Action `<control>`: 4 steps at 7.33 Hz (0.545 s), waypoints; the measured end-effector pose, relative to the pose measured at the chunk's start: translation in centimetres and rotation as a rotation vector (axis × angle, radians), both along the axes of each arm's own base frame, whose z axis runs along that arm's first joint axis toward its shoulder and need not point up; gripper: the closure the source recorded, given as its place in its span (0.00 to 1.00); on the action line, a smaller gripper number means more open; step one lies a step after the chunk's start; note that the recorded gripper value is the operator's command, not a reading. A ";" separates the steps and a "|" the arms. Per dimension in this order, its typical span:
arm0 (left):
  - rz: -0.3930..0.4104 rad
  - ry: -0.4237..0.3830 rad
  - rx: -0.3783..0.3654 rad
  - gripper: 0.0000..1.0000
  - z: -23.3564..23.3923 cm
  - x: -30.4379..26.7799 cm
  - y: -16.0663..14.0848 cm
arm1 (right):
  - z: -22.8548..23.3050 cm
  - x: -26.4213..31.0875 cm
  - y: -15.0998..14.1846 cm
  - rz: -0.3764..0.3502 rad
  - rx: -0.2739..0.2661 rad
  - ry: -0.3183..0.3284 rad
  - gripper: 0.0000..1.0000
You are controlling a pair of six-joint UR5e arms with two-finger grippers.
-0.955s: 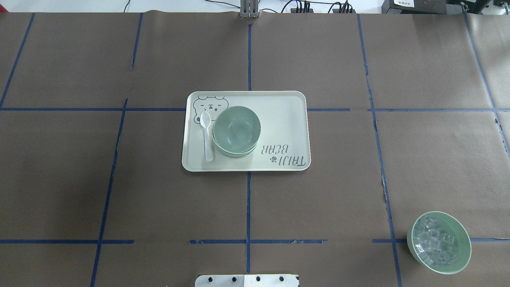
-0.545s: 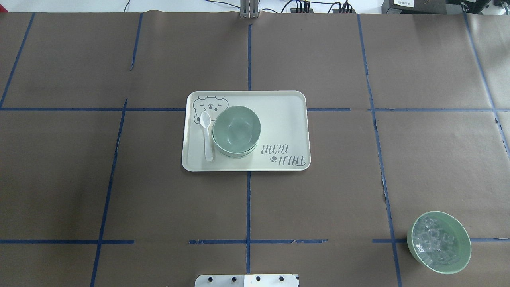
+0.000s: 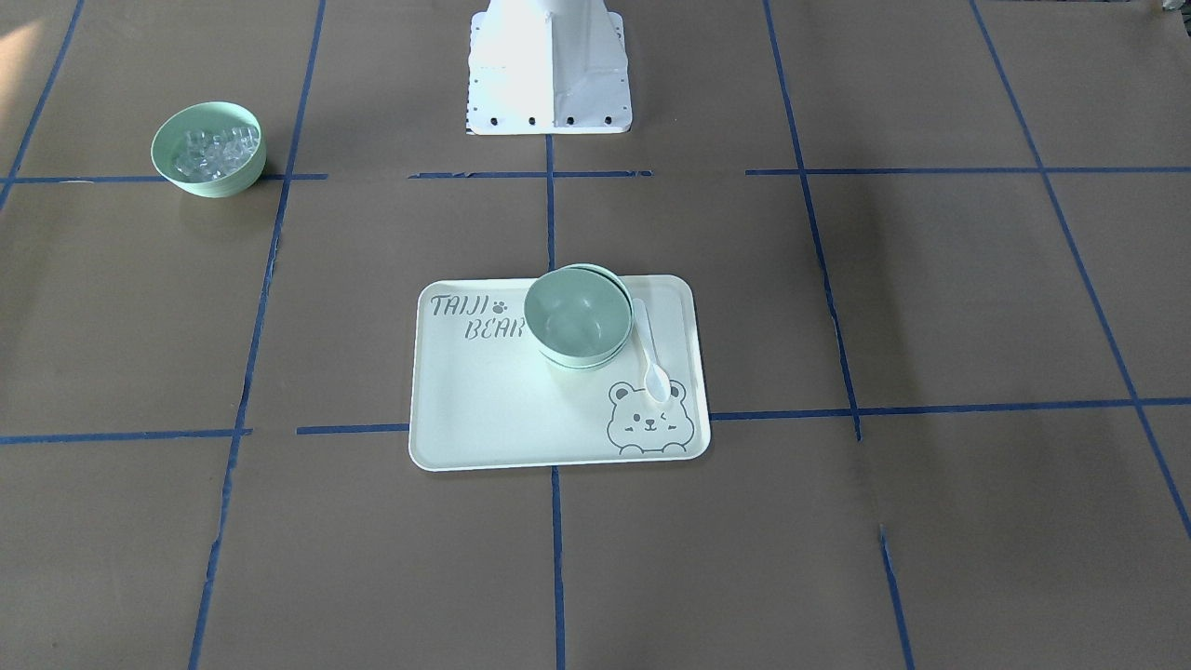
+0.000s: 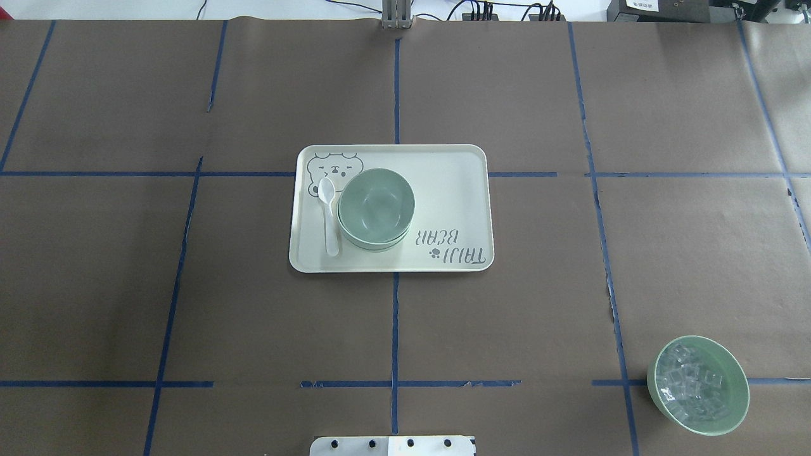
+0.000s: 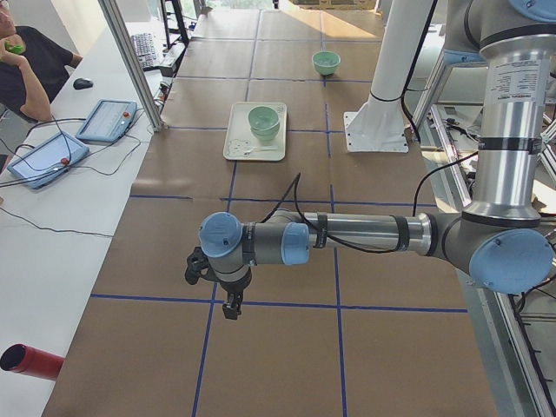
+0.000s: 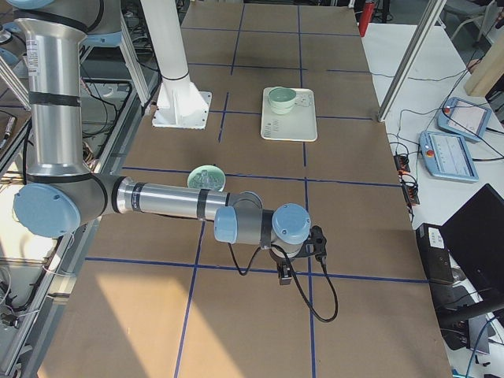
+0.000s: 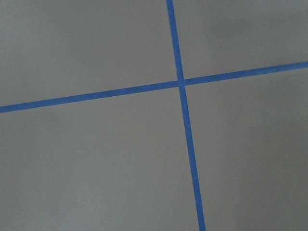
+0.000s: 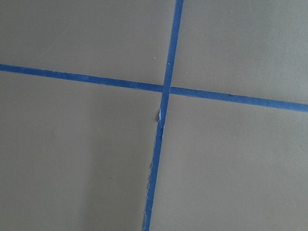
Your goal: Stack green bowls together
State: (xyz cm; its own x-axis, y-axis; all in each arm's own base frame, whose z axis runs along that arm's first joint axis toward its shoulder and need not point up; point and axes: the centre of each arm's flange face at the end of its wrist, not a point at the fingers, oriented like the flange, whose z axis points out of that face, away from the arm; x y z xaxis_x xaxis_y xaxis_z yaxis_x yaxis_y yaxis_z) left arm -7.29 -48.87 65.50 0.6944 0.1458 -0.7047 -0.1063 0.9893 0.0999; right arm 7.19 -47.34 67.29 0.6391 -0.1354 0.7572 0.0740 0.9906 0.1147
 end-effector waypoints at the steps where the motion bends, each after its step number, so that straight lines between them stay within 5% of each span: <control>1: 0.000 0.000 -0.001 0.00 0.0 0.0 0.1 | -0.3 0.3 0.4 0.007 0.002 0.000 0.00; 4: -0.001 -0.001 0.001 0.00 0.0 0.0 0.1 | -0.5 1.0 0.7 0.025 0.005 -0.001 0.00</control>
State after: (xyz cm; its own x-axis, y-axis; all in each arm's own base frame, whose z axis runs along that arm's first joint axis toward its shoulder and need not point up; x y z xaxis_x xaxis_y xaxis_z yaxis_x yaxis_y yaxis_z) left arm -7.34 -48.80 65.49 0.6951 0.1459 -0.7040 -0.1055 0.9893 0.1008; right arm 8.20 -46.65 66.81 0.6412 -0.1232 0.7574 0.0495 0.9916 0.1193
